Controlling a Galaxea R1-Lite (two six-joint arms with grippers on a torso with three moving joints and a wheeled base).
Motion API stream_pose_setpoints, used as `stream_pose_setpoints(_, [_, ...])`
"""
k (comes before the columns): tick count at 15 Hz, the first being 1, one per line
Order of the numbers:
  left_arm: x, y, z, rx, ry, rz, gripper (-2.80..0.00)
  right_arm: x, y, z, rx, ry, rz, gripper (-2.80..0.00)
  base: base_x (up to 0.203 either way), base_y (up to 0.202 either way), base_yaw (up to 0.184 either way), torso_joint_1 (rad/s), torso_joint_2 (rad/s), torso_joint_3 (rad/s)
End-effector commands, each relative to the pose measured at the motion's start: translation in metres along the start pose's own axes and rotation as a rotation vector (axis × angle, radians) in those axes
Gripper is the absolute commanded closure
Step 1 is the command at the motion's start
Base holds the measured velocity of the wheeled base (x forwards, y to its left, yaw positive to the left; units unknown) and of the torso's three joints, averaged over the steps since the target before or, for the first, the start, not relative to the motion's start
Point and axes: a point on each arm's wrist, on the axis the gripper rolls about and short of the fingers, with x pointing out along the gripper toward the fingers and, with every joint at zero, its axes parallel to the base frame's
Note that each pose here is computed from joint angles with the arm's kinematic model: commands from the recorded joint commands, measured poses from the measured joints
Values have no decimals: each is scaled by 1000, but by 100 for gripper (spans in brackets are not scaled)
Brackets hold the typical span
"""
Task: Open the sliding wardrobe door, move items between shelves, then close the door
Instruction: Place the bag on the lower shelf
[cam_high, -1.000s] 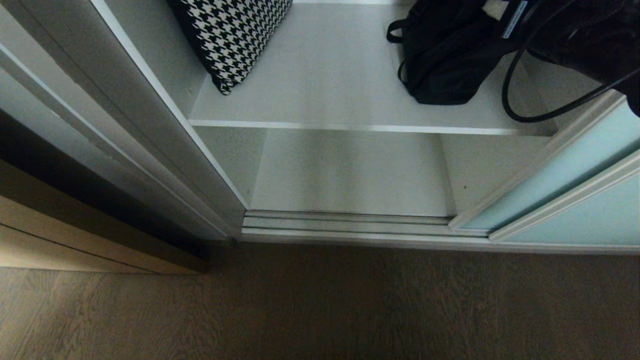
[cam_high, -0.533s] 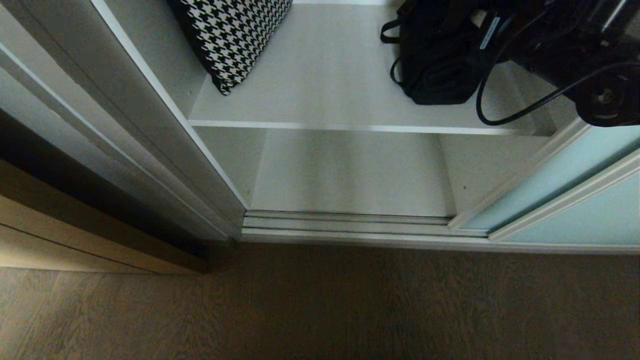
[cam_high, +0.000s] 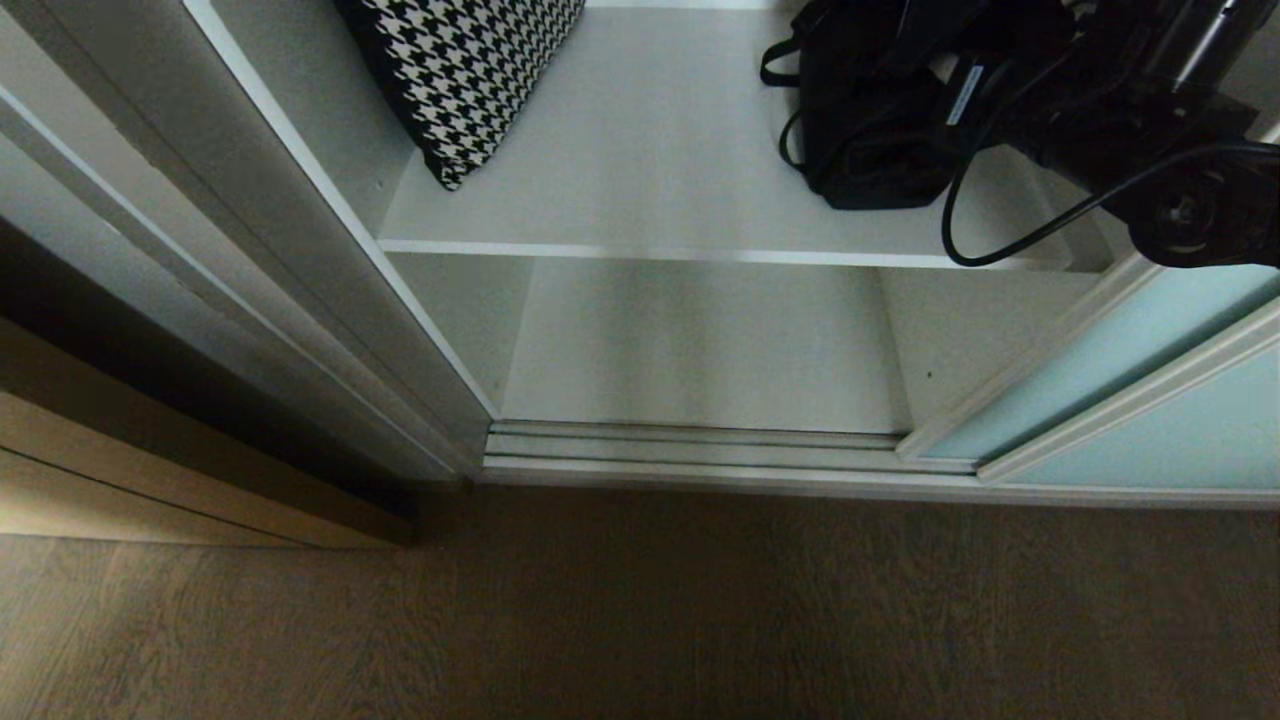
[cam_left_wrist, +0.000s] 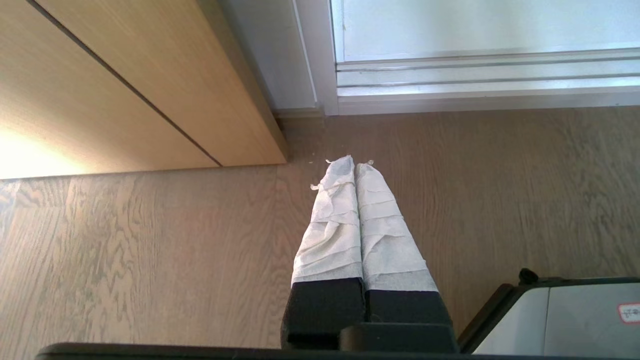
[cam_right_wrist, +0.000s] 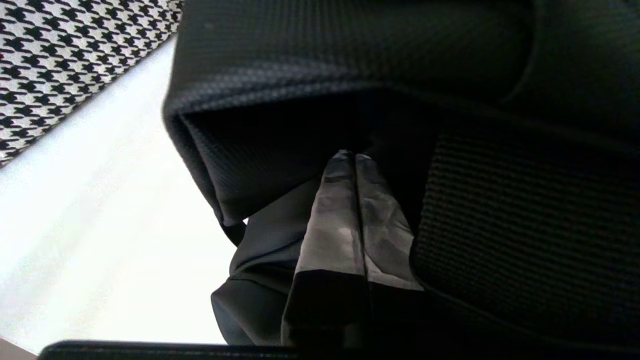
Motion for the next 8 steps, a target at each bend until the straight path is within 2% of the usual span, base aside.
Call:
stream_pose_setpoints(1, [0,0,0,0,1,0,0,-3,1,8,-2,-19,2,0,0,0,0,0,0,0])
stream_pose_setpoints(5, [0,0,0,0,1,0,0,-13,1,27,-4,-45,-4,0,0,0,0,0,0,0])
stream_pose_setpoints(8, [0,0,0,0,2,0,0,-34,-1,49,26,-43,-18,0,0,0,0,0,0,0])
